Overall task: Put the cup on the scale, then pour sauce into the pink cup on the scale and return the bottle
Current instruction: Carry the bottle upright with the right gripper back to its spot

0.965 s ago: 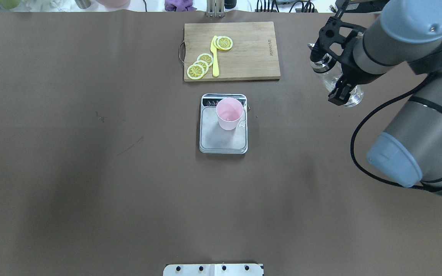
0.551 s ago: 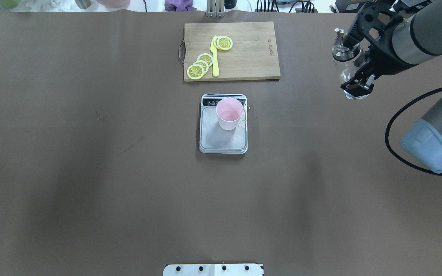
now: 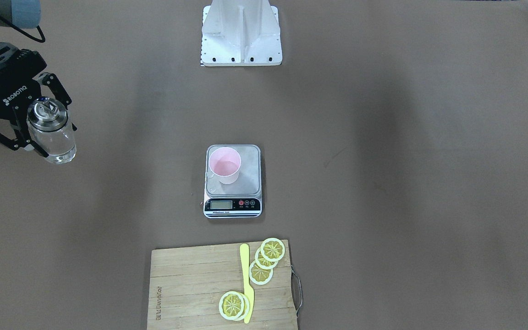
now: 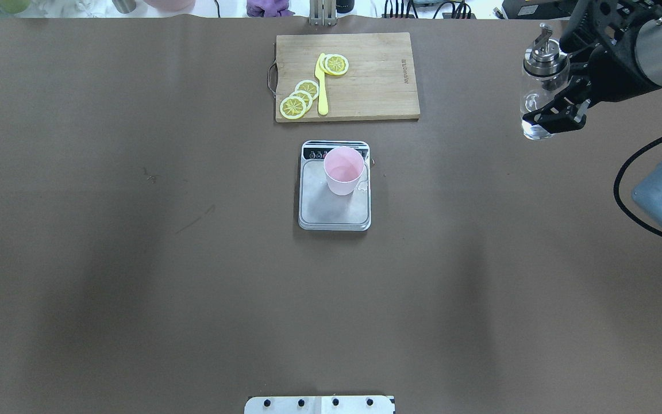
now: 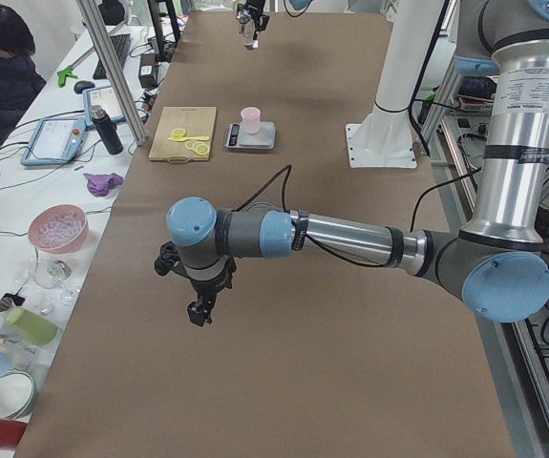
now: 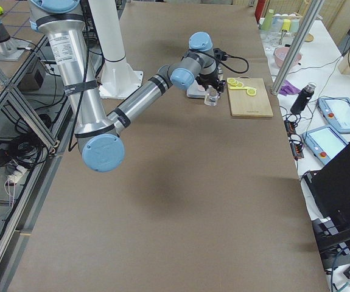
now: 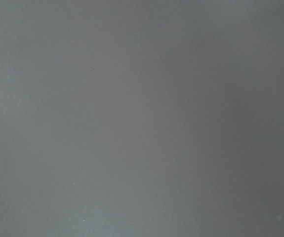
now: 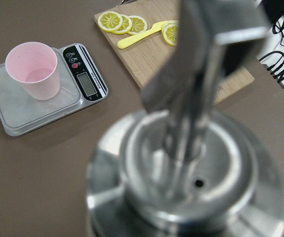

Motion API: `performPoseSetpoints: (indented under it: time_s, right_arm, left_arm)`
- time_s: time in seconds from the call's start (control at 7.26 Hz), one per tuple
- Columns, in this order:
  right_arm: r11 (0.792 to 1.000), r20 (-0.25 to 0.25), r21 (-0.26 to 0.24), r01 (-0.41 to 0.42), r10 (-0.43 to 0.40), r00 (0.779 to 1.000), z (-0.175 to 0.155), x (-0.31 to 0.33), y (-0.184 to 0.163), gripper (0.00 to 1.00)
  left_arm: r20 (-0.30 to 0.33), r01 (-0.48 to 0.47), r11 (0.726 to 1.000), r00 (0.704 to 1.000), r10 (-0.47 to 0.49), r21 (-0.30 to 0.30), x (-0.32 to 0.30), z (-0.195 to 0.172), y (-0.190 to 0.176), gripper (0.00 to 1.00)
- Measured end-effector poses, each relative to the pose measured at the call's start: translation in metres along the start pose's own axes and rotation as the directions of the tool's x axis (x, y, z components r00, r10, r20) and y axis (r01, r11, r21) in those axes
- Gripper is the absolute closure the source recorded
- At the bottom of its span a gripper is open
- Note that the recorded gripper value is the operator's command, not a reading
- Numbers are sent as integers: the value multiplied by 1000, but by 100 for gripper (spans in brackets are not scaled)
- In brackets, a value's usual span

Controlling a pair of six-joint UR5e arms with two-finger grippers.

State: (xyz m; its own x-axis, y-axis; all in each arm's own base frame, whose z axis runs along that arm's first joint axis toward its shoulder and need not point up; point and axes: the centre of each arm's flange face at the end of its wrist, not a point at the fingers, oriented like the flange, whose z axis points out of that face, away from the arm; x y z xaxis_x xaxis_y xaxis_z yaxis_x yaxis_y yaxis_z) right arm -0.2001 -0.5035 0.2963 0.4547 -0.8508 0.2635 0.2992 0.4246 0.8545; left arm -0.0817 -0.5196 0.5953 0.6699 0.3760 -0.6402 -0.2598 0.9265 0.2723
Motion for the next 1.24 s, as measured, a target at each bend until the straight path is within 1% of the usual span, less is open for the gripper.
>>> performPoseSetpoints:
  time_s: [0.28,0.41,0.69,0.83,0.96,1.1,1.24]
  right_arm:
    - [996,14,87,-12,11,1000,22,13,26,100]
    - [991,22,135,-17,14,1000,35,20,45,100]
    - [970,49,241,-37,26,998,74,40,97,100]
    - [958,72,282,-56,37,997,92,44,121,100]
    - [947,99,313,-77,48,994,106,42,139,100]
    - [938,121,334,-92,54,991,115,38,150,100]
    - [934,136,342,-102,59,989,124,33,155,100]
  left_arm:
    - [0,0,1000,1000,0,1,0,0,0,2]
    - [0,-1,1000,1000,1,1,0,0,0,2]
    - [1,-2,1000,1000,2,2,1,0,0,2]
    - [1,-3,1000,1000,3,2,1,0,0,2]
    - [1,-3,1000,1000,3,1,1,0,-1,2]
    - [0,-2,1000,1000,2,1,1,0,0,2]
    - [0,-2,1000,1000,2,1,0,0,0,2]
